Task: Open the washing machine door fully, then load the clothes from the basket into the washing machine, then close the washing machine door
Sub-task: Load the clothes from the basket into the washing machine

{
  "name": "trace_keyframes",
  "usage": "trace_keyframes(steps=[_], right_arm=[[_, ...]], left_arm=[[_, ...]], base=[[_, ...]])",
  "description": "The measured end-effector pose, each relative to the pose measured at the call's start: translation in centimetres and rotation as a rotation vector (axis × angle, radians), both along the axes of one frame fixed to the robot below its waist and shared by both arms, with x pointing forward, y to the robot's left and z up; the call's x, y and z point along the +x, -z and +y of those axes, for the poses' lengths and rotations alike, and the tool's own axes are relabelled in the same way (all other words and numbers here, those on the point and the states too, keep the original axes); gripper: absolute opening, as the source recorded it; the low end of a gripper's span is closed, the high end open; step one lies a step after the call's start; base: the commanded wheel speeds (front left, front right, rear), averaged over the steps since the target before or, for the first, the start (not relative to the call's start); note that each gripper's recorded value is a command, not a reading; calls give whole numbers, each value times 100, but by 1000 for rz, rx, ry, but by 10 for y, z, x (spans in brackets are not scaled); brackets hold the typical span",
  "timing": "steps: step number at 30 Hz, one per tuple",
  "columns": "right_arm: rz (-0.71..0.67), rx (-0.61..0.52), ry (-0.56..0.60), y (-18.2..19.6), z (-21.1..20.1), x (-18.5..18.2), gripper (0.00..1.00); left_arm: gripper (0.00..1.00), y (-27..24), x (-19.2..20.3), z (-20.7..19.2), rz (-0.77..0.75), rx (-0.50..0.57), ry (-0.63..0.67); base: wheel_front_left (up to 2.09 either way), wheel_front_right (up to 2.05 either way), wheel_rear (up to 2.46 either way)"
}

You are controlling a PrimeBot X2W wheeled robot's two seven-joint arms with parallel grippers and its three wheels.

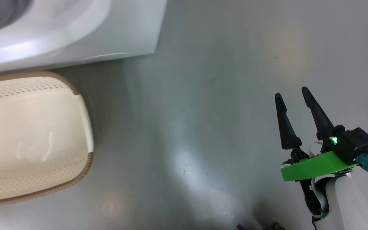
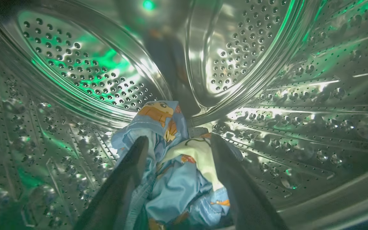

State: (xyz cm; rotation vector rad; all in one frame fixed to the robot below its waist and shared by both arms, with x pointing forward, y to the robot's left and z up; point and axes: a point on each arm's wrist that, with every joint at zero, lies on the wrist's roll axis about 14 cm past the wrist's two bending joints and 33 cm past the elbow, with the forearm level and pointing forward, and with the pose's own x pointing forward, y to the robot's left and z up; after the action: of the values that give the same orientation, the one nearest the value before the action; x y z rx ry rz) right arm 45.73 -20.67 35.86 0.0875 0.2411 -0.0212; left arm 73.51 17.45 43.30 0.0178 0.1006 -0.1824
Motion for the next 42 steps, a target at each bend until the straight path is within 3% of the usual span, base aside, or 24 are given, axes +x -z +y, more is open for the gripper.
trace_keyframes(steps=[14, 20, 33, 42], right_arm=[[-70, -2, -62, -25, 20, 8, 100], [-120, 9, -90, -46, 31, 10, 100], [-205, 15, -111, -91, 38, -1, 100], [-285, 22, -118, -130, 43, -22, 100]], left_arm=[[100, 11, -73, 16, 68, -10, 18], [100, 9, -114, 3, 74, -49, 47], [100, -13, -215, 6, 35, -111, -18], [100, -28, -289, 7, 13, -212, -102]], base=[[0, 0, 0], [0, 0, 0], [0, 0, 0], [0, 0, 0]])
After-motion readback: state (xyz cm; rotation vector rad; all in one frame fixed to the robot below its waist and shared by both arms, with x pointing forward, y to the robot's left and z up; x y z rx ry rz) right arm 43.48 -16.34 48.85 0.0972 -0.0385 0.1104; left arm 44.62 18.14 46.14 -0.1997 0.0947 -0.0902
